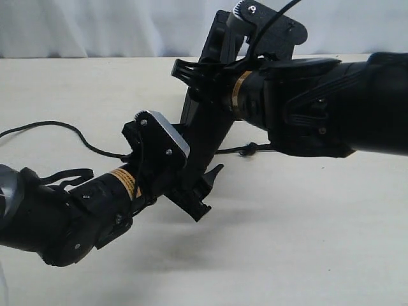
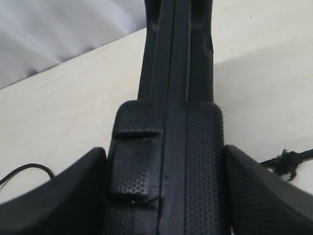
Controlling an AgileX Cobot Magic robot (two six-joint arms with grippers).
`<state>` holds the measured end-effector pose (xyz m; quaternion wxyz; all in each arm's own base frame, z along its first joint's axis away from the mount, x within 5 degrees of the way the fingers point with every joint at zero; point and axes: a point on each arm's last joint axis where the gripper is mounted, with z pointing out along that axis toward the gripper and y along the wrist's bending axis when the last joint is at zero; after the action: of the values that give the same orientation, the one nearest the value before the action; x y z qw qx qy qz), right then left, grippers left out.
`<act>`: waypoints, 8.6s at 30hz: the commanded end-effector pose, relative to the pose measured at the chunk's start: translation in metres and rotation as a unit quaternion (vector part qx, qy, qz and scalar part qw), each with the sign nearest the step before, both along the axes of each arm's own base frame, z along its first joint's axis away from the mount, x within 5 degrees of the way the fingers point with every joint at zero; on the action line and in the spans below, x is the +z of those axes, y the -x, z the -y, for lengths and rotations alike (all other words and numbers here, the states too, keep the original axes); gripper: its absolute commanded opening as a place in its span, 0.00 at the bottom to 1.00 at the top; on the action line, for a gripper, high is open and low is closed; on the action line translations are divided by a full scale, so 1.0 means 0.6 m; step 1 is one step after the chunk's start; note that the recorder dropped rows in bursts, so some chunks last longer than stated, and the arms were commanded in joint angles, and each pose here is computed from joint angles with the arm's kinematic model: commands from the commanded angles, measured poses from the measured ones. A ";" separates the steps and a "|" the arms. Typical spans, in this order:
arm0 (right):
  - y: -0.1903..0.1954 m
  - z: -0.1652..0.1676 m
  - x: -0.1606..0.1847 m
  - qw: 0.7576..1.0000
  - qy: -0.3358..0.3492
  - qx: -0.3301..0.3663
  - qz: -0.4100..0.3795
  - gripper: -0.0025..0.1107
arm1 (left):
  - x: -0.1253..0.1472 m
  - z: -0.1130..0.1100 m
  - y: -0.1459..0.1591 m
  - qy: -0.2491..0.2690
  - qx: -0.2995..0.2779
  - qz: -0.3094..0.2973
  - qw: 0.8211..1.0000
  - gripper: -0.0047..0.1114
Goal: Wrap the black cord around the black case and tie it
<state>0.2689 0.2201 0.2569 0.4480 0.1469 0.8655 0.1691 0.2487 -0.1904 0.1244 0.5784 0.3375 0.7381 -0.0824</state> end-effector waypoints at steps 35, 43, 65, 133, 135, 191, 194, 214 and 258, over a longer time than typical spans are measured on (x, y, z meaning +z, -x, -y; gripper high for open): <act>0.005 0.001 0.001 0.998 -0.048 -0.024 -0.035 0.55 | -0.020 0.021 -0.076 0.024 0.046 -0.030 0.998 0.04; 0.027 0.040 0.072 0.999 -0.013 -0.025 0.023 0.74 | -0.020 0.013 -0.080 0.050 0.087 -0.045 0.994 0.04; -0.102 0.276 -0.057 0.961 -0.089 -0.090 -0.246 0.74 | -0.017 0.013 -0.079 0.032 0.078 -0.039 0.996 0.04; -0.107 0.236 -0.064 0.970 0.195 0.142 0.028 0.06 | -0.036 0.012 -0.071 -0.024 0.062 -0.084 0.994 0.04; -0.102 0.237 -0.046 0.972 0.189 0.137 0.041 0.06 | -0.027 0.012 -0.071 -0.046 0.049 -0.060 0.996 0.04; -0.079 0.195 -0.051 0.983 -0.018 0.180 -0.034 0.06 | 0.315 -0.049 -0.168 0.044 -0.010 -0.287 0.957 0.77; -0.079 0.195 -0.051 0.983 -0.018 0.180 -0.034 0.06 | 0.307 -0.007 -0.244 0.066 -0.068 -0.347 0.933 0.77; -0.080 0.196 -0.051 0.983 -0.014 0.178 -0.032 0.06 | 0.195 0.035 -0.339 0.133 -0.052 -0.399 0.906 0.34; -0.077 0.203 -0.040 0.986 -0.007 0.166 -0.026 0.67 | 0.191 0.045 -0.328 0.122 -0.069 -0.416 0.898 0.04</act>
<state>0.3187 0.0964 0.2219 0.3815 0.0354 0.8929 0.2364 0.4540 -0.2126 0.2324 0.2666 0.2341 0.8736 -0.3332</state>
